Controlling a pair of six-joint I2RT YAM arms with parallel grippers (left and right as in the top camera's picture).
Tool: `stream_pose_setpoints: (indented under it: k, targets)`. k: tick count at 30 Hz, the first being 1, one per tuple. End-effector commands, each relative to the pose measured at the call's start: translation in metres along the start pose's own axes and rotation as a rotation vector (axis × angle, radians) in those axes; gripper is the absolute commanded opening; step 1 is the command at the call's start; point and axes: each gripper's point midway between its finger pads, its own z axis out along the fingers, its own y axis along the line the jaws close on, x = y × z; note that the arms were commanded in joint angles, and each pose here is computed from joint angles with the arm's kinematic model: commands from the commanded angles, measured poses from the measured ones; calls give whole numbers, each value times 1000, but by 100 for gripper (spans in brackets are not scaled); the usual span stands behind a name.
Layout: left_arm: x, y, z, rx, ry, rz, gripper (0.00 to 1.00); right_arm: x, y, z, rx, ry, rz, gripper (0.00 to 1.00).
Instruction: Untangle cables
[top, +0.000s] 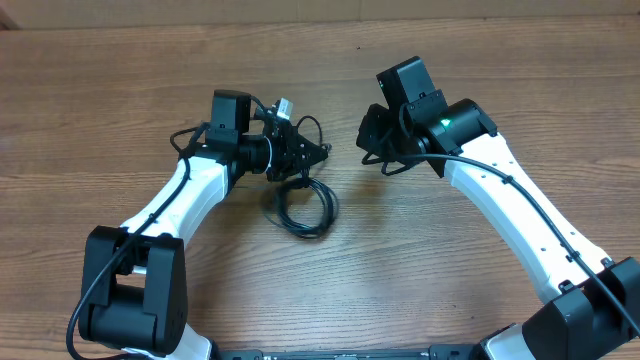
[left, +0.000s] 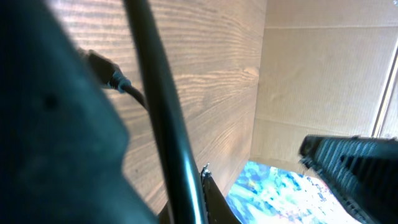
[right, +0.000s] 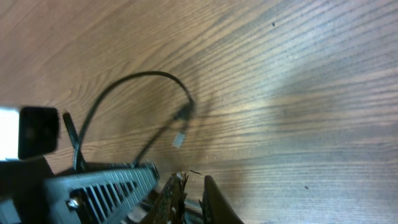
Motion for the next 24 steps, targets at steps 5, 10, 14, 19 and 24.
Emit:
stream_pose_setpoints:
  k: [5,10,14,19,24]
  targets:
    - [-18,6,0,-50,-78,-110,4,20,-11,-11,26,78,5,25]
    - [-26,37,-6,-161,-209,-616,4,59,-16,-18,-5,272,-144,28]
    - [-14,73,-15,-293,-326,-1029,6,80,-13,-25,-78,374,-313,40]
    - [-11,111,-36,-479,-487,-1038,21,80,-13,-25,-81,376,-318,45]
    - [-18,145,-71,-764,-570,-689,99,73,-5,-23,-108,342,-330,52]
